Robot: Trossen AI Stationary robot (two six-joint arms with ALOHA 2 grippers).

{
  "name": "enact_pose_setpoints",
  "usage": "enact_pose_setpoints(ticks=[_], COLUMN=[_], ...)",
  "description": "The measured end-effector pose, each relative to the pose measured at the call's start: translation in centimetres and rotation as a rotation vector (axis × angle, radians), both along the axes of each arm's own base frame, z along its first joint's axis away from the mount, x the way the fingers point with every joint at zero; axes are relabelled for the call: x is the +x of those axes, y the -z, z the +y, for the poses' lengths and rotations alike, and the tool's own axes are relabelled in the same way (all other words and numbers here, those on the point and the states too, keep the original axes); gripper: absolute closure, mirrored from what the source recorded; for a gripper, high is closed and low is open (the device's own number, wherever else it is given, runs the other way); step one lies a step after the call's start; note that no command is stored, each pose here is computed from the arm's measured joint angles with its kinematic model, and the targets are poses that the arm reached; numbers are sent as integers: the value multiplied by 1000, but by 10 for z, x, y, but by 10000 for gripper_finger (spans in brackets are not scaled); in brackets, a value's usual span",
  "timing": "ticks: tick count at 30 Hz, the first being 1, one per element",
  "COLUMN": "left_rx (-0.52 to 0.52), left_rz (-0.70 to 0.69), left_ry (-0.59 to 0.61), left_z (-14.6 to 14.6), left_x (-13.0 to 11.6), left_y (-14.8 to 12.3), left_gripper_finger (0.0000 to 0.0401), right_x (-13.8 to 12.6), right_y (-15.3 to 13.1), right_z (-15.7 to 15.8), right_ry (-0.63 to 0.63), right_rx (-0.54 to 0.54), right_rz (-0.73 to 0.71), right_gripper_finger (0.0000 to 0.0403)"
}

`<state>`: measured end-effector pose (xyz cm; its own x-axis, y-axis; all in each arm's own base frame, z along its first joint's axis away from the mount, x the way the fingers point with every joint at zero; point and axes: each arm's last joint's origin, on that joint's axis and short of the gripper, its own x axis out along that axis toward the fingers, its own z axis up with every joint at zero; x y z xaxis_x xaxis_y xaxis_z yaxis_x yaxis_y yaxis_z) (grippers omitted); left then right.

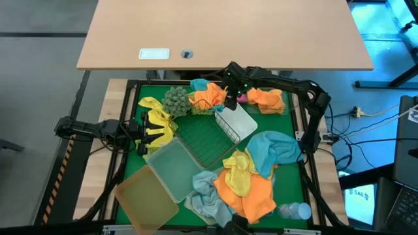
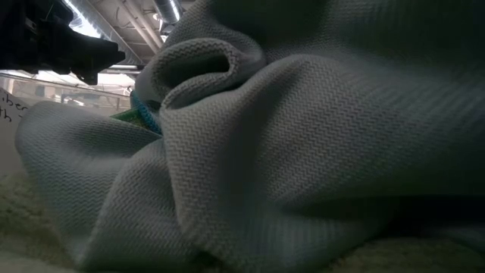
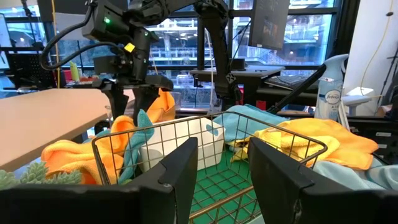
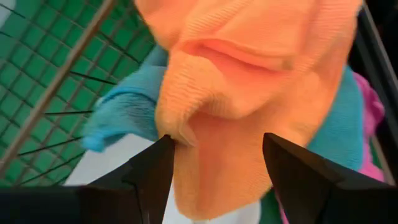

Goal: Sort microfiber towel by color & place in baskets
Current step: Put the orange towel into the transparent bin

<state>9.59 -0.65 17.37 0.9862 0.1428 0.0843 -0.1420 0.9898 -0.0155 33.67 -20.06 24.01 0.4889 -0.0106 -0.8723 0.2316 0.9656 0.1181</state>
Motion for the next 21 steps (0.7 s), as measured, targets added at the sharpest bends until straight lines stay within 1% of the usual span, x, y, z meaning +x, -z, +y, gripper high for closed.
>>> enact_pose_setpoints(ticks=[5, 10, 13, 15, 16, 18, 21], left_rx=[0, 0, 0, 0, 0, 0, 0], left_rz=[0, 0, 0, 0, 0, 0, 0], left_ry=[0, 0, 0, 0, 0, 0, 1], left_z=[0, 0, 0, 0, 0, 0, 0], left_x=[0, 0, 0, 0, 0, 0, 0], left_y=[0, 0, 0, 0, 0, 0, 0], left_gripper_finger=[264, 264, 264, 264, 264, 264, 264], right_x=[0, 0, 0, 0, 0, 0, 1], right_y=[0, 0, 0, 1, 2, 4, 4], right_z=[0, 0, -1, -1, -2, -2, -2], right_ry=[-8, -67, -53, -54, -54, -55, -55], right_rx=[-1, -39, -81, -78, -76, -73, -74], right_rz=[-3, 1, 23, 27, 31, 36, 35], right_gripper_finger=[159, 159, 159, 166, 173, 203, 276])
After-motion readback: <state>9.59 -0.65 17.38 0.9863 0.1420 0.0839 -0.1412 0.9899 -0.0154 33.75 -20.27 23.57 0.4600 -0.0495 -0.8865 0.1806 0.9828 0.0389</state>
